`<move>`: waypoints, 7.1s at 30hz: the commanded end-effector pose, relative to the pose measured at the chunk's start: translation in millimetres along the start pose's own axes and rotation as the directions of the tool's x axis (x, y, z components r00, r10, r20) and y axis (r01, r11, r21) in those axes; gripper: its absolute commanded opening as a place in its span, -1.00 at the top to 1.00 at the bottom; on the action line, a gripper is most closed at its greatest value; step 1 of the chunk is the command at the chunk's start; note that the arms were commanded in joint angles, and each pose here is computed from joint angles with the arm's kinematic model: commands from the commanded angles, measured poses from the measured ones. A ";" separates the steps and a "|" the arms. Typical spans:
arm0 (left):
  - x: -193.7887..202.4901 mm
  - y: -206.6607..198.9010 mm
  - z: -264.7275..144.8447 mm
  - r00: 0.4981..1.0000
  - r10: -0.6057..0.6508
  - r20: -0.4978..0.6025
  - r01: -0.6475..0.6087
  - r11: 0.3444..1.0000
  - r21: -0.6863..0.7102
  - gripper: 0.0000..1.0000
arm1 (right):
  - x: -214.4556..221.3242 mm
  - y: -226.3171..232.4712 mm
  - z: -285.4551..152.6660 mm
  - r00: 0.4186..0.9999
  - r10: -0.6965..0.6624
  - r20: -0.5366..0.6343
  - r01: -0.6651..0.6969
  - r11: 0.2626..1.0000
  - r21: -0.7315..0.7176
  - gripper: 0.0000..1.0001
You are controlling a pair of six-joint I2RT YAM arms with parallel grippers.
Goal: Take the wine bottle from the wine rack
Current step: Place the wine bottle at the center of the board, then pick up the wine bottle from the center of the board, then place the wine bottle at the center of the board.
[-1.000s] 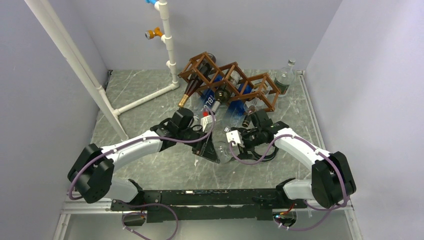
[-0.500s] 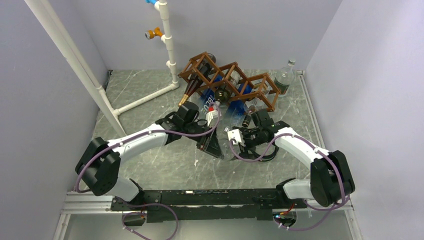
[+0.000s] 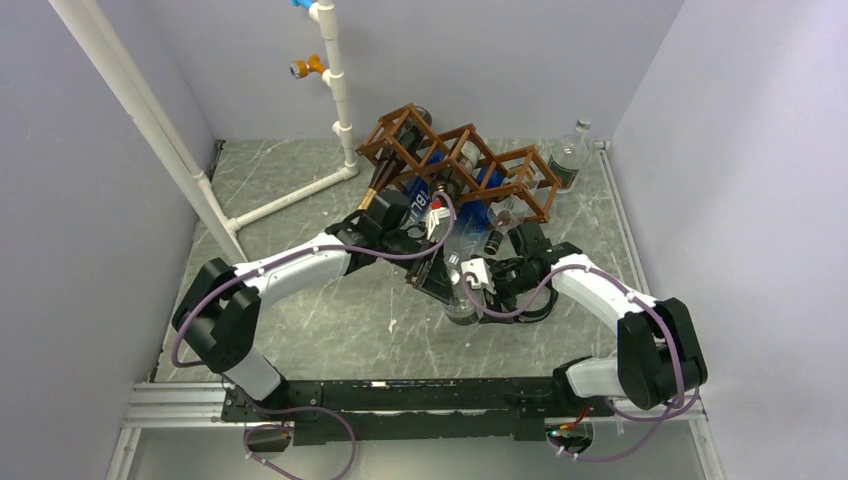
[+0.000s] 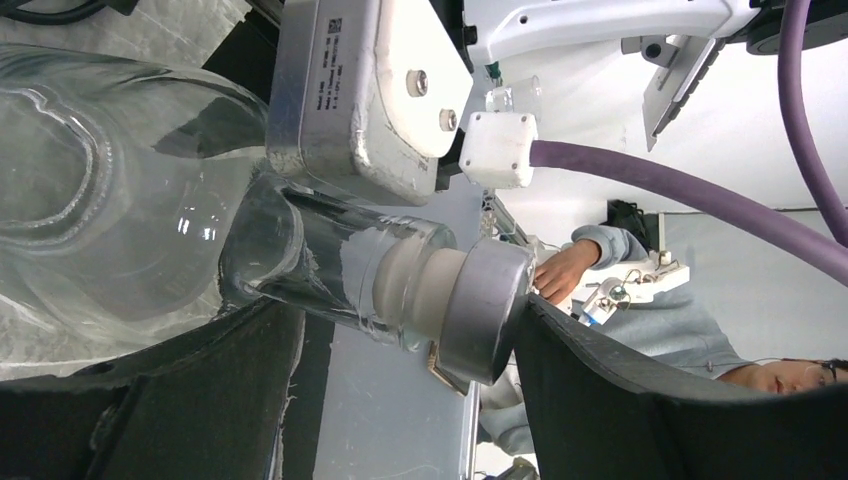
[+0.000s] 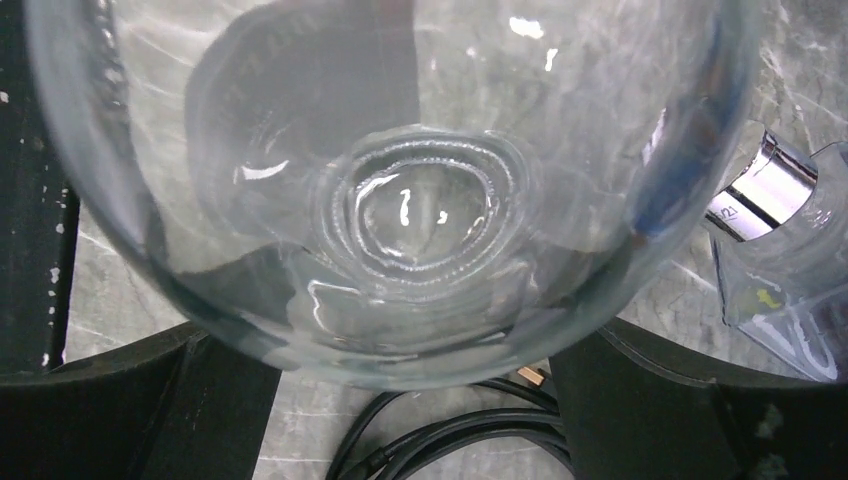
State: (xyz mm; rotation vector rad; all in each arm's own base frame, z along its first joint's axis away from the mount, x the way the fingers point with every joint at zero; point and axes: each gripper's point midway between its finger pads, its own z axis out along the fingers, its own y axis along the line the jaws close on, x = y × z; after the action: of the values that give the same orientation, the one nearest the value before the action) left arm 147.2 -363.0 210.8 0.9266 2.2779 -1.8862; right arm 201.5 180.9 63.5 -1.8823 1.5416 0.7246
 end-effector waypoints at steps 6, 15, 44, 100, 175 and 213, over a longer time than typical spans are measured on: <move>-28.7 -21.8 2.3 0.984 0.176 0.038 -0.178 0.983 0.043 -0.64 | -20.7 2.8 -12.1 0.993 0.017 0.118 -0.016 1.000 -0.007 -0.92; -26.0 -24.3 0.8 0.982 0.187 0.039 -0.189 0.981 0.044 -0.65 | -29.8 -3.1 -27.8 0.985 0.029 0.172 -0.035 0.999 0.029 -0.96; -29.0 -13.1 -117.5 0.888 0.379 0.261 -0.260 0.881 -0.396 -0.99 | -99.4 -17.4 -91.9 0.929 0.009 0.370 -0.060 0.990 0.127 -0.97; -14.9 23.3 -232.6 0.697 0.664 0.270 -0.087 0.452 -0.888 -0.99 | -131.0 -0.8 -96.5 0.928 0.044 0.370 -0.059 0.998 0.031 1.00; -14.4 -4.0 -244.3 0.601 0.722 0.344 -0.096 0.492 -0.865 -0.99 | 14.4 -150.2 -338.5 0.838 0.285 0.466 -0.535 0.263 0.803 1.00; -18.2 5.6 -250.9 0.608 0.691 0.391 -0.071 0.537 -0.840 -0.99 | 78.5 -284.6 -400.3 0.805 0.224 0.549 -0.564 0.001 0.826 1.00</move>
State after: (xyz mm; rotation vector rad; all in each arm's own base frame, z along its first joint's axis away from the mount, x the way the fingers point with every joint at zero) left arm 245.9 -140.0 267.9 0.4136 1.8317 -0.6472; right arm 479.2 -112.5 196.3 -0.1649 1.9889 0.1132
